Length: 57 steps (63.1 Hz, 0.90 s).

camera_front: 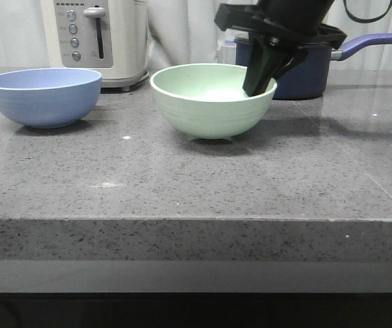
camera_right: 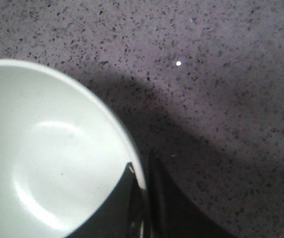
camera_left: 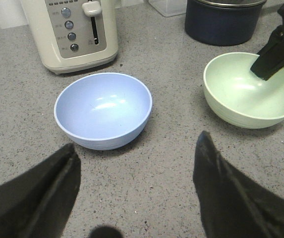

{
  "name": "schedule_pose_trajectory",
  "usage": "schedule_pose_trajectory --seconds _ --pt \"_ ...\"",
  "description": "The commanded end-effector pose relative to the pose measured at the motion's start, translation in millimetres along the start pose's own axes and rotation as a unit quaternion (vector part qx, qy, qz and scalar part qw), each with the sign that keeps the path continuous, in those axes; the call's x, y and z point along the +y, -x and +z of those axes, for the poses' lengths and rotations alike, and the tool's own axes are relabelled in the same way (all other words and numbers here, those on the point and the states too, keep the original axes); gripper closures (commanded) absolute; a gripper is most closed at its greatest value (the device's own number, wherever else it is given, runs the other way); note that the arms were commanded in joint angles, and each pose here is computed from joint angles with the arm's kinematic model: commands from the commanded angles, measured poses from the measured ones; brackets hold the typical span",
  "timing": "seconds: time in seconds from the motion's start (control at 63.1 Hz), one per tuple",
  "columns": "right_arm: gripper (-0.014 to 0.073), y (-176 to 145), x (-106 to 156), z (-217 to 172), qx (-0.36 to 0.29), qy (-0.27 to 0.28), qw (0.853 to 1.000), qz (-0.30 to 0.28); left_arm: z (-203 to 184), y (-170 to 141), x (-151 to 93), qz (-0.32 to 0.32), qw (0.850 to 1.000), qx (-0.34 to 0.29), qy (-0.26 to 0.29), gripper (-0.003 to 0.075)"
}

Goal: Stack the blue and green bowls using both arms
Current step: 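Slide the green bowl with the right gripper toward the table center, then release the green bowl and raise the right gripper away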

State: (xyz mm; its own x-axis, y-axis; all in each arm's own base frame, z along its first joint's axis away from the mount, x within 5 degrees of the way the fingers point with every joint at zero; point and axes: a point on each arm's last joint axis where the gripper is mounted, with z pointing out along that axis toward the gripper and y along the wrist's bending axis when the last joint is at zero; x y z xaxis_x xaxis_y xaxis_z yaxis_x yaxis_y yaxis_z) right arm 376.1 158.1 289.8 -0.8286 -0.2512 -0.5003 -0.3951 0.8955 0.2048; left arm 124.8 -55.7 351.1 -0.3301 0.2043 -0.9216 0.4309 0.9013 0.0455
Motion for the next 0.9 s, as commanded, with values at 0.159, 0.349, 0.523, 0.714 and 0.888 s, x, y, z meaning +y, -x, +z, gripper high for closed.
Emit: schedule_pose_trajectory --seconds 0.159,0.349,0.523,0.714,0.888 --pt "0.0307 17.2 5.9 -22.3 -0.075 0.007 0.997 0.004 -4.5 16.0 -0.3 0.000 0.999 -0.054 -0.001 0.0247" --pt "0.0263 21.0 7.9 -32.7 -0.104 0.007 0.995 0.003 -4.5 16.0 -0.3 0.000 0.999 -0.054 -0.001 0.0247" --pt "0.0263 19.8 9.7 -77.5 -0.143 -0.004 0.990 -0.009 -4.5 16.0 -0.3 0.000 0.999 -0.054 -0.001 0.0247" --pt "0.0263 -7.2 -9.2 -134.0 -0.178 -0.029 0.983 0.014 -4.5 15.9 -0.3 0.000 0.999 -0.053 -0.001 0.0247" --pt "0.0295 -49.6 -17.0 -140.9 -0.176 -0.032 0.984 -0.007 -4.5 15.9 -0.3 0.000 0.999 -0.053 -0.001 0.0247"
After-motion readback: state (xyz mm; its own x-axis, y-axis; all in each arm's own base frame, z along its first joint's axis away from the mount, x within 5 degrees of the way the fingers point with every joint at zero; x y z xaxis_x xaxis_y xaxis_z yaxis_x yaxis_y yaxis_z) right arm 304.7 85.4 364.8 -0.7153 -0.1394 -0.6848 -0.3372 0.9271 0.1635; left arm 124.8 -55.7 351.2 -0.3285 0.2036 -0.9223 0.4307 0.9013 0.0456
